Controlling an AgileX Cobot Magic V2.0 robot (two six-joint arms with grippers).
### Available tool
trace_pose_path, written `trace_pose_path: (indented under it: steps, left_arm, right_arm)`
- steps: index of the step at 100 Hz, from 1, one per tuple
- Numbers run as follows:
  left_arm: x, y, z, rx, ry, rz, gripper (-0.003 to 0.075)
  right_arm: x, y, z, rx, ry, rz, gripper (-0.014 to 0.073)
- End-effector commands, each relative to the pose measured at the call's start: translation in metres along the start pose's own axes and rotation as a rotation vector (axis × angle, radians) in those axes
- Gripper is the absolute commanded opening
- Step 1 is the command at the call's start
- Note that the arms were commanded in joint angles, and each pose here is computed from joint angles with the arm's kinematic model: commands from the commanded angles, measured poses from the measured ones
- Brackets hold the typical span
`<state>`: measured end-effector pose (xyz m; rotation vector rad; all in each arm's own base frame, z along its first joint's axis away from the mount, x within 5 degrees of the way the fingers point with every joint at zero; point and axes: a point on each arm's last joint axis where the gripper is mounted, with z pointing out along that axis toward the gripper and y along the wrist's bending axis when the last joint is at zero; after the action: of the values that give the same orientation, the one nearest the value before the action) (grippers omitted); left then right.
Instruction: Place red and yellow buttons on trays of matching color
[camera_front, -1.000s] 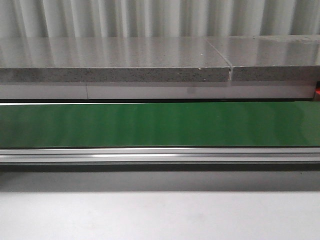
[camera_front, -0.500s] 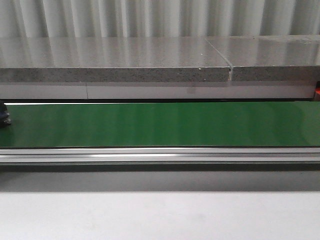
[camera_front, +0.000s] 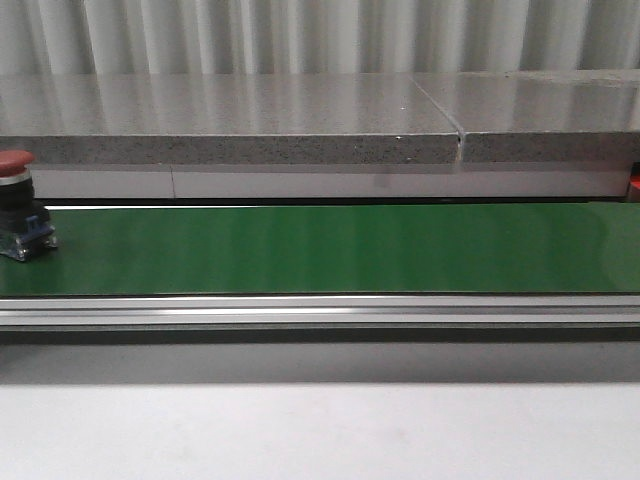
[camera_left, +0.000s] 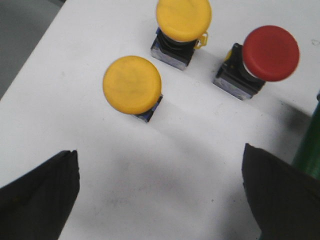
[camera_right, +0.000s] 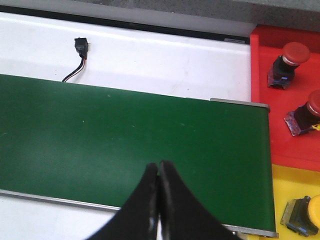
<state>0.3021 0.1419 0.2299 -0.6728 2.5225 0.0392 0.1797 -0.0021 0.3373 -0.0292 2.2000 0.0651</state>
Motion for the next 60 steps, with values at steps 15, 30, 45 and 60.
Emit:
trace_pose_path:
  steps: [15, 30, 45, 60]
  left_arm:
    - [-0.018, 0.009, 0.004, -0.013, -0.111, -0.040, 0.0621]
    - [-0.023, 0.010, 0.022, -0.016, -0.084, -0.047, 0.0621]
    - [-0.033, 0.011, 0.035, -0.015, -0.079, -0.047, 0.0621]
    - [-0.044, 0.011, 0.044, -0.020, -0.086, -0.037, 0.0621]
  right_arm:
    - [-0.012, 0.000, -0.009, 0.010, -0.095, -0.011, -0.0068]
    - [-0.012, 0.000, -0.009, 0.010, -0.095, -0.011, -0.0068]
    - [-0.012, 0.000, -0.009, 0.010, -0.095, -0.011, -0.0068]
    - [-0.012, 0.000, -0.009, 0.010, -0.095, -0.011, -0.0068]
